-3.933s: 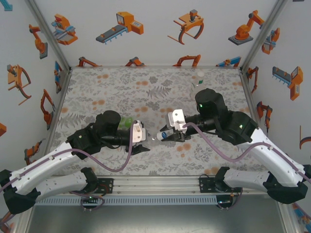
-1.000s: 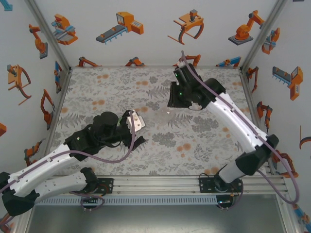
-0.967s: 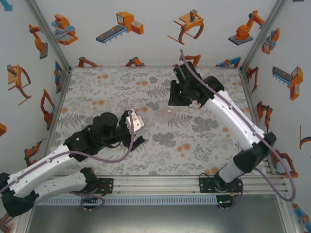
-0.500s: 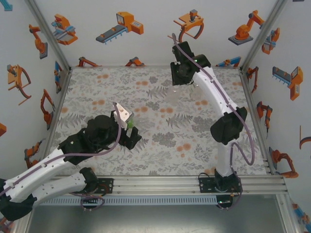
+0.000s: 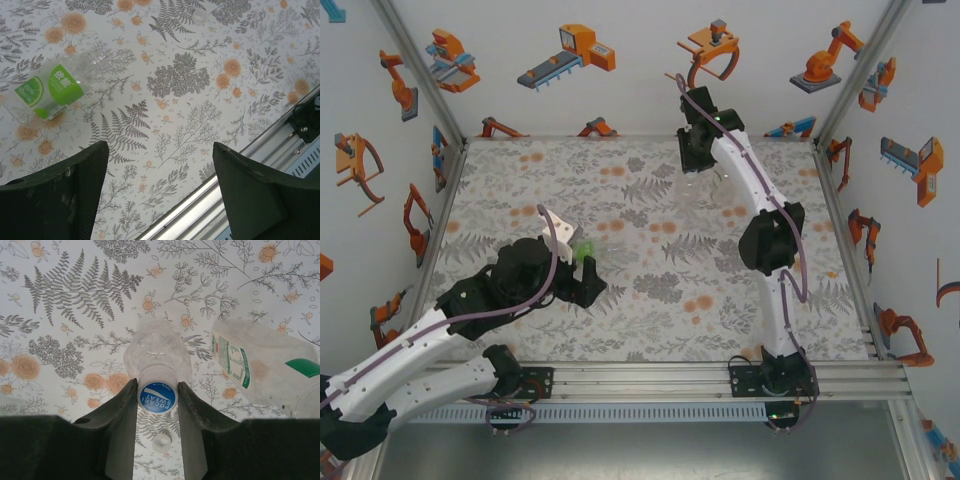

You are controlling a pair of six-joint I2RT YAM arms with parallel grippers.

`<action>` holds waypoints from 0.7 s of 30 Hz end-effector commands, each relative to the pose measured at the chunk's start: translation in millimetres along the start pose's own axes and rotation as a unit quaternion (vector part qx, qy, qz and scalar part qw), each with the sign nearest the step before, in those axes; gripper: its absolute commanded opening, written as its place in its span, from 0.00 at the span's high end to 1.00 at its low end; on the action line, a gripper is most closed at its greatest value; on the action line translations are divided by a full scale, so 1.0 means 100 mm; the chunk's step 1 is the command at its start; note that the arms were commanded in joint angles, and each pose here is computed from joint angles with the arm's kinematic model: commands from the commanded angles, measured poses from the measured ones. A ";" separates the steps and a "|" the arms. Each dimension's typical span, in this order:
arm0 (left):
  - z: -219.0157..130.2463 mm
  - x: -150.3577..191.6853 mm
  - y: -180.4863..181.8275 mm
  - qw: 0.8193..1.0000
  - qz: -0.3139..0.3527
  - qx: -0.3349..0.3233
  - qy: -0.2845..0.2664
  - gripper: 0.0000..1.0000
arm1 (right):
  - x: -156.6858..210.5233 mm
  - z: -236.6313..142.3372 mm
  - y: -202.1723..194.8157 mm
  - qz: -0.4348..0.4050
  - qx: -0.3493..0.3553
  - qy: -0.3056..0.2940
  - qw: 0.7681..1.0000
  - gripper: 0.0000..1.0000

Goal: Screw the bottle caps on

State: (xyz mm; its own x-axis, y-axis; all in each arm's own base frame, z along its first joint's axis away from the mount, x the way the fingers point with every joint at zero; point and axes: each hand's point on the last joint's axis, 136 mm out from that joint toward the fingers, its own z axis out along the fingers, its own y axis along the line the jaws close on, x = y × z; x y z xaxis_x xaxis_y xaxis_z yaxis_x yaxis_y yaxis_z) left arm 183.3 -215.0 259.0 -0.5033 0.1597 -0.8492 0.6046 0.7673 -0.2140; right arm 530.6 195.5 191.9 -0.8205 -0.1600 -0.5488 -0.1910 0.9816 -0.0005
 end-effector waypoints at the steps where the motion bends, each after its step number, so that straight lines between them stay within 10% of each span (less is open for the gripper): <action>1: -0.04 -0.03 -0.02 1.000 -0.011 0.006 0.003 0.22 | 0.00 0.04 -0.01 -0.013 0.004 0.001 1.000 0.83; 21: -0.03 0.00 0.06 0.999 0.033 -0.003 0.040 0.24 | -0.20 -0.51 -0.09 -0.022 0.010 -0.046 0.999 0.38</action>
State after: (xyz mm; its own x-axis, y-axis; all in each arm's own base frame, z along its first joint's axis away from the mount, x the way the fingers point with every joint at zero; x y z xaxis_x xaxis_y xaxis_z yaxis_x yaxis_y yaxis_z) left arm 183.5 -209.6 250.6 -0.5352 0.2195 -0.8157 0.6107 0.7677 -0.1941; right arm 529.4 193.2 186.3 -0.8184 -0.1898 -0.5425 -0.2119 0.9770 -0.0222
